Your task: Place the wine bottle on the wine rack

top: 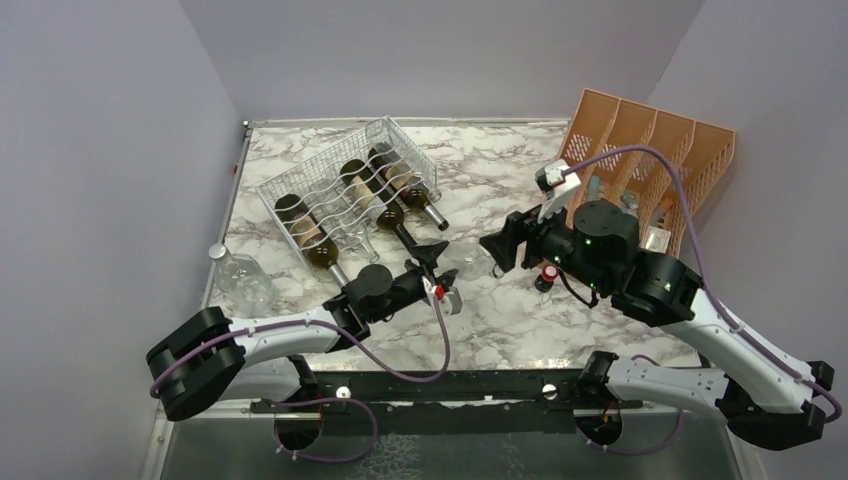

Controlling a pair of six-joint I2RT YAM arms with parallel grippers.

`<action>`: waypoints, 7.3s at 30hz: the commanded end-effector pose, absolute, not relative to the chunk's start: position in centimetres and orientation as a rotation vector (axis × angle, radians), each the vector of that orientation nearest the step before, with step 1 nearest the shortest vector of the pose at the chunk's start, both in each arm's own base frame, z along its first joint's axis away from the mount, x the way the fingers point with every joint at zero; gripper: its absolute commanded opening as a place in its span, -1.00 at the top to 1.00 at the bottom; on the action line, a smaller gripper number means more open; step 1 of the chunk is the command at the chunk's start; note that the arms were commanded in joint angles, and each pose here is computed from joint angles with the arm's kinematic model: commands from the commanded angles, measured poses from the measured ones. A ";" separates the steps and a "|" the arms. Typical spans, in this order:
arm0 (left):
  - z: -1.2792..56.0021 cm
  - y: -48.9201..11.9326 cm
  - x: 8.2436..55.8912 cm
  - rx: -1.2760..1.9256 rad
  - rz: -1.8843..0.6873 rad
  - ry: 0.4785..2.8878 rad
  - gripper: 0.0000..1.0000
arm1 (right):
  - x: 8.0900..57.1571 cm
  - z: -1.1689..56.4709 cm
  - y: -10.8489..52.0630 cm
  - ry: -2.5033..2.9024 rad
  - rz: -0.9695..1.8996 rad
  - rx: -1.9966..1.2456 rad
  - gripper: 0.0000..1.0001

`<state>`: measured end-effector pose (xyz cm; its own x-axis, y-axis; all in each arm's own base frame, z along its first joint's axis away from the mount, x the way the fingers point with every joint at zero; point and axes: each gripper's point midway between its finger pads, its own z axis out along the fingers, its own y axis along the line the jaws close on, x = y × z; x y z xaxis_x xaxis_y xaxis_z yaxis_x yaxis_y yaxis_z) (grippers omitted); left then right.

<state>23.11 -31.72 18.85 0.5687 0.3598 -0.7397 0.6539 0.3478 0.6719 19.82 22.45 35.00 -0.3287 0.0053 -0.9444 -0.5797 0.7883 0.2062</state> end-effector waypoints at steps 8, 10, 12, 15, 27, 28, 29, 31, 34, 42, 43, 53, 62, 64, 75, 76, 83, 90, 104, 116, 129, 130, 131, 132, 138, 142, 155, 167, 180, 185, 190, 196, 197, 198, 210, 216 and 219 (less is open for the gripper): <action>22.2 -31.1 21.9 1.366 0.083 0.674 1.00 | 17.1 29.1 24.8 2.060 0.665 -0.707 -0.44; 22.4 -31.0 21.9 1.375 0.116 0.657 1.00 | 16.9 28.2 25.3 2.087 0.674 -0.730 -0.44; 22.5 -30.9 21.9 1.380 0.140 0.643 1.00 | 16.8 27.2 25.7 2.115 0.682 -0.751 -0.44; 22.5 -30.7 22.0 1.388 0.173 0.633 1.00 | 16.4 25.7 26.3 2.157 0.698 -0.788 -0.44; 22.0 -30.6 21.8 1.413 0.205 0.616 1.00 | 16.5 20.9 27.6 2.252 0.671 -0.866 -0.44; 21.9 -30.6 21.8 1.416 0.207 0.613 1.00 | 16.5 20.7 27.7 2.257 0.667 -0.869 -0.43; 22.0 -30.6 21.8 1.416 0.208 0.612 1.00 | 16.6 20.4 27.8 2.262 0.665 -0.871 -0.40; 21.9 -30.6 21.8 1.420 0.211 0.611 1.00 | 16.7 19.9 28.0 2.273 0.662 -0.881 -0.31; 22.0 -30.6 21.9 1.411 0.210 0.627 1.00 | 16.9 19.4 28.2 2.283 0.648 -0.881 -0.10; 22.3 -30.4 22.5 1.375 0.199 0.687 1.00 | 17.7 19.3 27.7 2.275 0.602 -0.835 0.06; 22.4 -30.4 22.5 1.373 0.203 0.689 1.00 | 17.6 19.3 27.7 2.278 0.606 -0.836 -0.12; 22.3 -30.4 22.8 1.383 0.217 0.698 0.99 | 17.6 18.2 27.9 2.289 0.600 -0.850 -0.32; 22.5 -30.1 22.7 1.356 0.195 0.725 -0.10 | 19.4 19.9 27.4 2.215 0.534 -0.772 0.98; 23.1 -30.1 22.5 1.328 0.168 0.735 -0.72 | 20.0 20.7 27.0 2.181 0.512 -0.734 0.98; 29.2 -28.4 21.1 1.014 -0.124 0.871 -0.83 | 22.4 26.8 24.4 1.944 0.489 -0.465 0.98; 30.5 -27.6 22.0 0.883 -0.176 0.966 -0.84 | 22.5 27.1 24.4 1.930 0.494 -0.456 0.98; 35.5 -23.7 24.5 0.445 -0.274 1.369 -0.98 | 22.7 28.1 24.9 1.869 0.545 -0.422 0.98; 38.9 -21.0 24.2 0.370 -0.237 1.399 -0.98 | 23.5 27.9 27.0 1.850 0.587 -0.434 0.98; 43.4 -16.5 22.6 0.199 -0.300 1.389 -0.98 | 27.1 28.0 37.0 1.765 0.782 -0.506 0.98; 45.2 -11.8 21.4 0.041 -0.300 1.369 -0.98 | 33.6 25.9 45.4 1.744 0.713 -0.586 0.98; 45.5 -10.7 21.1 0.024 -0.290 1.362 -0.98 | 39.0 21.4 47.3 1.886 0.655 -0.625 0.93; 45.5 -10.8 21.1 0.026 -0.288 1.364 -0.98 | 39.3 21.2 47.3 1.889 0.646 -0.624 0.90; 45.5 -10.9 21.2 0.029 -0.287 1.365 -0.98 | 39.5 21.0 47.4 1.892 0.639 -0.627 0.88; 45.4 -11.0 21.2 0.030 -0.286 1.365 -0.98 | 39.7 20.9 47.4 1.897 0.630 -0.628 0.85; 45.2 -11.5 21.4 0.049 -0.278 1.377 -0.98 | 40.7 19.4 47.4 1.928 0.593 -0.631 0.69; 45.2 -11.6 21.4 0.051 -0.277 1.379 -0.98 | 41.3 18.3 47.1 1.953 0.553 -0.629 0.45; 45.4 -11.5 21.6 0.053 -0.252 1.389 -0.98 | 42.2 19.2 46.2 1.953 0.531 -0.601 -0.50; 46.5 -11.5 21.4 0.051 -0.280 1.381 -0.98 | 40.2 24.3 45.7 1.847 0.639 -0.599 -0.62; 48.4 -10.3 20.7 0.017 -0.317 1.344 -0.98 | 38.1 25.1 45.0 1.823 0.687 -0.597 -0.58; 48.4 -10.1 20.6 0.013 -0.320 1.345 -0.98 | 38.2 23.9 44.3 1.864 0.629 -0.607 -0.54; 48.3 -10.0 20.5 0.013 -0.315 1.345 -0.98 | 39.0 21.9 42.1 1.913 0.474 -0.592 -0.56; 48.0 -10.2 20.7 0.019 -0.304 1.351 -0.98 | 39.4 17.9 41.9 2.006 0.371 -0.673 -0.60; 48.0 -10.1 20.7 0.018 -0.303 1.351 -0.98 | 39.5 17.5 42.2 2.007 0.372 -0.690 -0.59; 48.0 -10.1 20.7 0.018 -0.302 1.352 -0.98 | 39.5 17.4 42.4 2.003 0.379 -0.703 -0.58; 47.9 -9.9 20.7 0.015 -0.289 1.355 -0.98 | 41.6 16.6 43.9 1.954 0.356 -0.687 0.01; 47.8 -9.9 20.8 0.016 -0.284 1.357 -0.98 | 42.5 17.0 45.2 1.917 0.386 -0.659 0.05; 47.9 -9.9 20.7 0.014 -0.286 1.356 -0.98 | 42.8 16.6 45.7 1.913 0.398 -0.653 0.09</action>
<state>20.89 -10.63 47.55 0.1796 -0.1895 -0.9653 0.2296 0.9623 -0.1461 41.50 44.09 15.17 -0.3727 -0.3242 -0.8695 -0.6168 0.7866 -0.0289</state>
